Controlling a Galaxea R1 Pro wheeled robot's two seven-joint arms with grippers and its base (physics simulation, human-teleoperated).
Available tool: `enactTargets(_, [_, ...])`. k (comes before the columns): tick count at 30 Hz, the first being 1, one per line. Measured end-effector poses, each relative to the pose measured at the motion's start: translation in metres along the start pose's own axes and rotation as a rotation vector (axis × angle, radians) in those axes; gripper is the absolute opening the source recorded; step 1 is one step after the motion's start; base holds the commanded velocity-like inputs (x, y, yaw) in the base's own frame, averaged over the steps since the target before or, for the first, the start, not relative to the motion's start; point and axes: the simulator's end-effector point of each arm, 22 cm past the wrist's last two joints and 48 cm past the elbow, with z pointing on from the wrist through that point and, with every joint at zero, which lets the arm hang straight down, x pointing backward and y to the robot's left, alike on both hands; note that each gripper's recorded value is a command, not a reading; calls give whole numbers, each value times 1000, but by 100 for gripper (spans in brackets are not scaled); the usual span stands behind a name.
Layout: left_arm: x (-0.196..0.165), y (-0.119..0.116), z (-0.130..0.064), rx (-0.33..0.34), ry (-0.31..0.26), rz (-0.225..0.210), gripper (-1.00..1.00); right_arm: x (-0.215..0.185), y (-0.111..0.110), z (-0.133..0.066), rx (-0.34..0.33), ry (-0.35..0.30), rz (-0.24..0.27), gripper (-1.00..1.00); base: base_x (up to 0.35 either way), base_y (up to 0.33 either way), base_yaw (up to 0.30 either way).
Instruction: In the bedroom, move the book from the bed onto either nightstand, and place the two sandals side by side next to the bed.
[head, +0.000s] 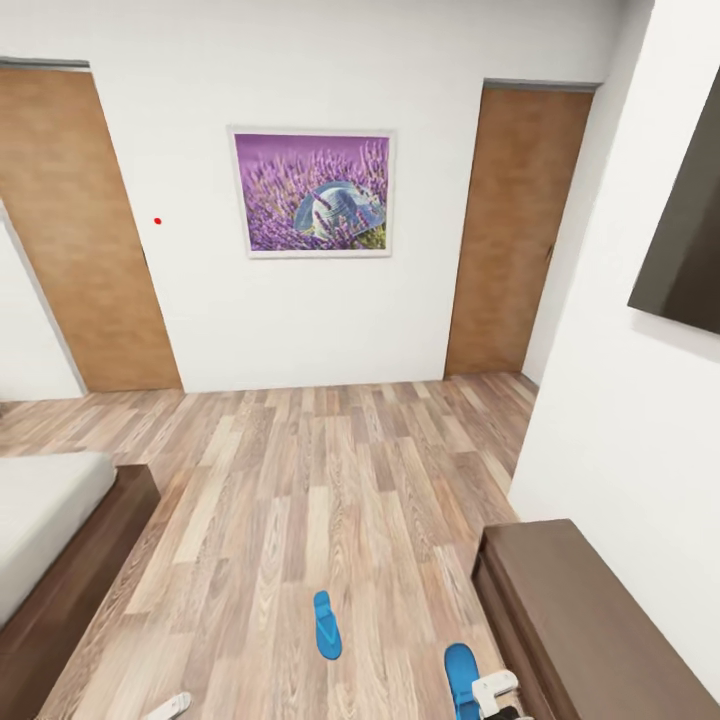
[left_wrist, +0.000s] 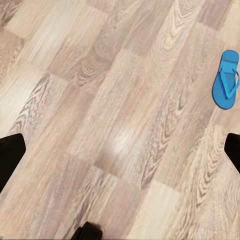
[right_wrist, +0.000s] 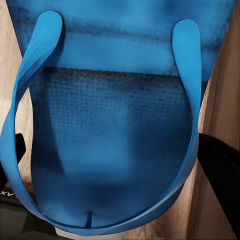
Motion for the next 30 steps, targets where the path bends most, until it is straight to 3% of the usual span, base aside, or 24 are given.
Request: enactTargets(30, [0,0,0,0,0,0,100,0,0,0,-1,0,0,-100,278,-108,286])
